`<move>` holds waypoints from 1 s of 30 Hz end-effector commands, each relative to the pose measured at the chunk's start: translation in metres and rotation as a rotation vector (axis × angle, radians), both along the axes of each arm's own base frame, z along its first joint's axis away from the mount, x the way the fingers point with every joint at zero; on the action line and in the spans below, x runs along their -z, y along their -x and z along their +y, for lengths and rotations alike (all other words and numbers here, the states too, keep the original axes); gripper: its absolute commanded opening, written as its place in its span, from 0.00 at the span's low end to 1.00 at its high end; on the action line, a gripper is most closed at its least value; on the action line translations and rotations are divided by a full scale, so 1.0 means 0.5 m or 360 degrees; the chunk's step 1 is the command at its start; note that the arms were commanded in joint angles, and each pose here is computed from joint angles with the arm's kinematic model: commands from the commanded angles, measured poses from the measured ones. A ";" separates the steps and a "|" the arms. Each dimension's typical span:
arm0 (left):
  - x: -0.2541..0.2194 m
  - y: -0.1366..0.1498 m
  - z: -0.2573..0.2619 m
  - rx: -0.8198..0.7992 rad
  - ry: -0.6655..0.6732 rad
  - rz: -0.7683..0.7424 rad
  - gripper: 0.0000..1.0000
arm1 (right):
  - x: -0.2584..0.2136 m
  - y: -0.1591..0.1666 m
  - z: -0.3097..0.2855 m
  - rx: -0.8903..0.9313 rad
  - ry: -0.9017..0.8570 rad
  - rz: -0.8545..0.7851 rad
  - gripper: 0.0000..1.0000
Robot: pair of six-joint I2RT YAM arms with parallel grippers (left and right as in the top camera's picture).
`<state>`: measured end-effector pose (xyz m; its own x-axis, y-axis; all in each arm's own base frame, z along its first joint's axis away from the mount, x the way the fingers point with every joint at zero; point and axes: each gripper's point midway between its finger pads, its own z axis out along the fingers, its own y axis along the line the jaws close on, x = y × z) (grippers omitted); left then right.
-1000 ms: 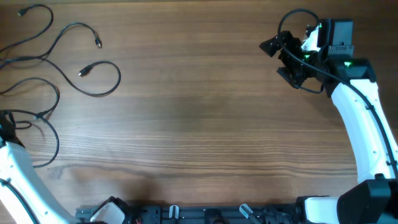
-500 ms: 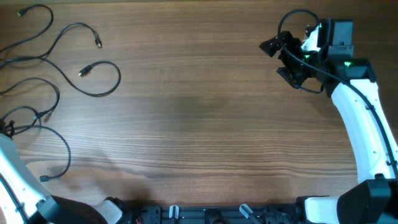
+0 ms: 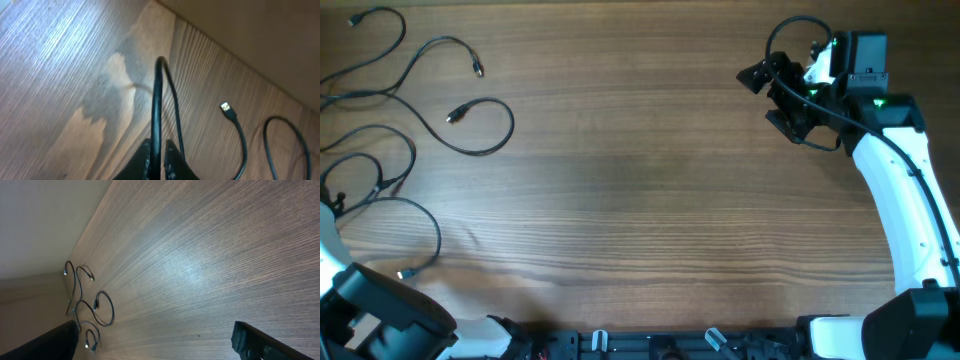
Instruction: Untangle cables
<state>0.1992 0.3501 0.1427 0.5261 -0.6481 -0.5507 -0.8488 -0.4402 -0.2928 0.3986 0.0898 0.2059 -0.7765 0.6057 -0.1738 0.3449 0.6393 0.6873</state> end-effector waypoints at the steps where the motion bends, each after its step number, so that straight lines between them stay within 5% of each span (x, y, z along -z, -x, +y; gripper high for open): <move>1: -0.001 0.021 0.021 -0.0095 -0.0049 0.0008 0.06 | -0.016 0.001 -0.003 -0.0012 0.0034 -0.0051 1.00; 12: 0.101 0.038 0.006 -0.0088 0.0163 0.0207 0.10 | -0.016 0.001 -0.003 -0.0013 0.0033 -0.0050 1.00; 19: 0.099 0.028 0.011 -0.0009 0.0160 0.0216 0.31 | -0.018 -0.002 -0.003 -0.0012 0.0033 -0.0065 1.00; 24: 0.046 -0.119 -0.029 0.0783 0.0177 -0.0017 0.40 | -0.019 -0.003 -0.003 -0.0012 0.0033 -0.0070 1.00; 27: -0.047 -0.284 -0.163 0.1704 0.0086 -0.0371 0.46 | -0.019 -0.003 -0.003 -0.0027 0.0044 -0.0078 1.00; 30: -0.110 -0.372 -0.308 0.2268 0.0020 -0.0597 0.61 | -0.018 -0.001 -0.002 -0.0106 0.0104 -0.0124 0.99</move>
<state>0.3219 0.2998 0.1495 -0.0523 -0.8876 -0.4577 -0.8542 0.2771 -0.4398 0.4001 0.0899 0.2070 -0.7838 0.5884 -0.1983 0.3185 0.6551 0.6851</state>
